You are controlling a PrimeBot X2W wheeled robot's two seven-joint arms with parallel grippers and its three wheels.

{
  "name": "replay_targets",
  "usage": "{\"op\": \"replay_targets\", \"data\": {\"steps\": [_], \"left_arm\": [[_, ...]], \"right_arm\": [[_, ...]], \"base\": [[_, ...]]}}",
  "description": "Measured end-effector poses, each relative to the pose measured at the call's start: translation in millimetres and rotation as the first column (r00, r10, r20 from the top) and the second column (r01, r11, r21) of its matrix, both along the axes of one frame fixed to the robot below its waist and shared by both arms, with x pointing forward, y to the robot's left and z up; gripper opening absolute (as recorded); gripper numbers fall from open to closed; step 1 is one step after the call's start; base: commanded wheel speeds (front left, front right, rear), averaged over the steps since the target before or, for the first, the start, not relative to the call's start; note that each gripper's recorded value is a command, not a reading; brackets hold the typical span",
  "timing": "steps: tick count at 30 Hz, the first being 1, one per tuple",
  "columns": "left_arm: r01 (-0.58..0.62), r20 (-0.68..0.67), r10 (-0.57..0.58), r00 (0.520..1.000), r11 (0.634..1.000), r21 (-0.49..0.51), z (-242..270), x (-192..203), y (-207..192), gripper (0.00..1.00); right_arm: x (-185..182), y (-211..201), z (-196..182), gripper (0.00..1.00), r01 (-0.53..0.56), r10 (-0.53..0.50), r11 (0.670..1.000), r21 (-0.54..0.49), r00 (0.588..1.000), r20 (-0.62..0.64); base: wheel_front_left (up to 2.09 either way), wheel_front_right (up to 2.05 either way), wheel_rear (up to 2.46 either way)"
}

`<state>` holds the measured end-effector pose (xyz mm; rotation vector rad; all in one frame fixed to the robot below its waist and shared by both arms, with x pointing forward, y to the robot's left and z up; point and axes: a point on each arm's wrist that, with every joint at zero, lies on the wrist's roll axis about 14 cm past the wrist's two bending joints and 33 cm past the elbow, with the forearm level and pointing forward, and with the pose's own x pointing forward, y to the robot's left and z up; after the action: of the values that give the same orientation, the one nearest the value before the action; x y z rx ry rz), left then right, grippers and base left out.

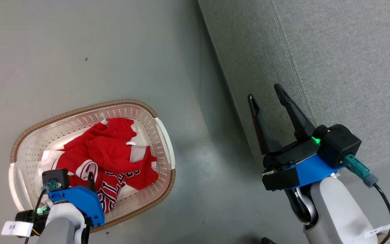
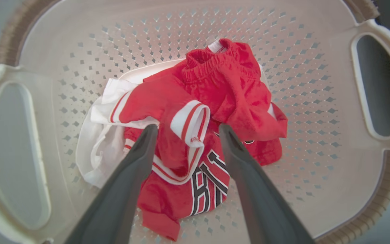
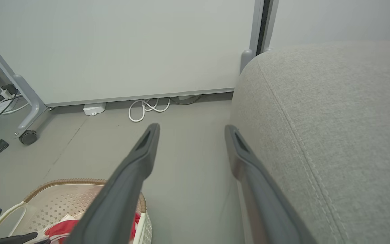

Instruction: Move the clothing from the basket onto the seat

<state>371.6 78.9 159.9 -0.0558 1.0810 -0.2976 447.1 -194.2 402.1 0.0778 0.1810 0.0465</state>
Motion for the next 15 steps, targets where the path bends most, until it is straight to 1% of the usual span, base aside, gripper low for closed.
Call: {"op": "replay_targets", "data": {"steps": [8,15], "left_arm": [[-0.008,-0.092,0.009,0.996,1.000,0.016,-23,-10,-4,1.00],[-0.038,-0.141,0.049,0.989,0.996,0.083,-40,-9,3,1.00]], "right_arm": [[0,-3,-14,1.00,0.009,-0.009,1.000,0.007,0.999,-0.035],[3,-5,-22,1.00,0.014,-0.014,1.000,0.004,0.999,-0.051]], "base": [[0.00,0.00,0.00],[0.00,0.00,0.00]]}}
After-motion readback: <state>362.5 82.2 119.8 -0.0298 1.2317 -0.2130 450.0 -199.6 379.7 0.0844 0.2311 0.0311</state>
